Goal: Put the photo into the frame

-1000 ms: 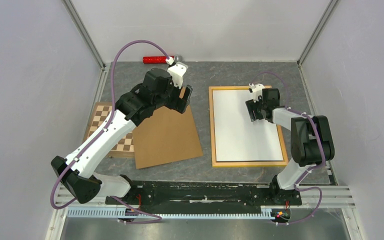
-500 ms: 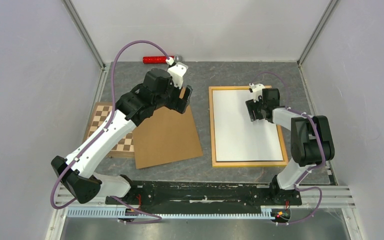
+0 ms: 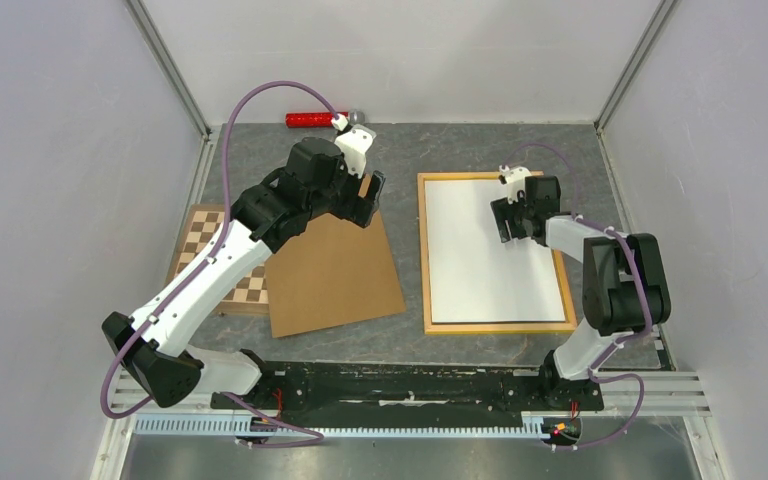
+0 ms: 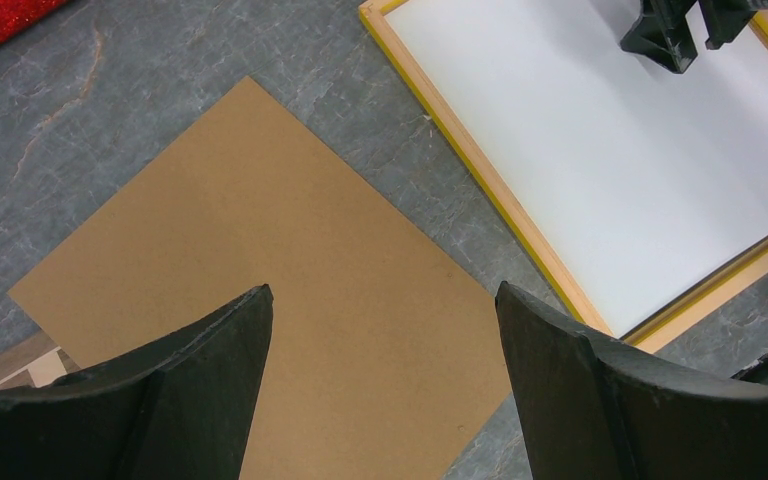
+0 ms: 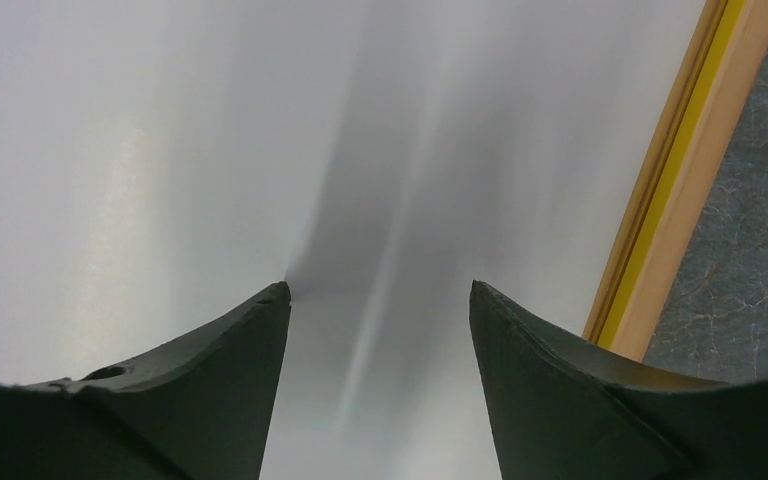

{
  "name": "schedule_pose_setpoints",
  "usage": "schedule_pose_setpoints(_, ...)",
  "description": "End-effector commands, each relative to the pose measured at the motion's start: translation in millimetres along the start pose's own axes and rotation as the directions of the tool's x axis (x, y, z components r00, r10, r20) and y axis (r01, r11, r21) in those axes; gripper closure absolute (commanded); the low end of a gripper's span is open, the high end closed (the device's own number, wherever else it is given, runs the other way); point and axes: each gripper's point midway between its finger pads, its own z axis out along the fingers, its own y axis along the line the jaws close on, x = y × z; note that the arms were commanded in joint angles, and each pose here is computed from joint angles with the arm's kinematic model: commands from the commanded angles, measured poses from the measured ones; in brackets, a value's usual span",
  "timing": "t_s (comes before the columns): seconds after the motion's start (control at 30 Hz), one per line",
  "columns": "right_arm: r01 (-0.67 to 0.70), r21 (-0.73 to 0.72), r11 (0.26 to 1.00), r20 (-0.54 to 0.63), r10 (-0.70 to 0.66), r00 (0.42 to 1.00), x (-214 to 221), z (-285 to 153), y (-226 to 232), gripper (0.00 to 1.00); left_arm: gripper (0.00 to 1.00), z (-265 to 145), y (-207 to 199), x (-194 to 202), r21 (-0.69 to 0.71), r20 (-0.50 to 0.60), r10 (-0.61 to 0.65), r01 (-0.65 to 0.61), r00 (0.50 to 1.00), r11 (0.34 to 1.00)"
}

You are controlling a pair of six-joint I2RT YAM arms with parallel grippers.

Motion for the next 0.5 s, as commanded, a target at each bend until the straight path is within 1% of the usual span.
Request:
schedule_pose_setpoints(0.0, -0.016, 0.03, 0.999, 0.065, 0.014, 0.998, -24, -14, -8, 0.3, 0.11, -10, 6, -16, -0.012, 0.068, 0.043, -0.043, 0.997, 0.999)
schedule_pose_setpoints(0.2, -0.029, 0.041, 0.999, 0.121, 0.024, 0.992, -44, -28, -12, 0.29, 0.11, -10, 9, -15, -0.027, 0.065, 0.051, -0.049, 0.997, 0.998)
schedule_pose_setpoints(0.47, -0.019, 0.004, 1.0, 0.254, 0.017, 0.967, -82, -56, -8, 0.28, 0.11, -4, 20, -5, -0.089, 0.032, 0.075, -0.071, 0.997, 0.993)
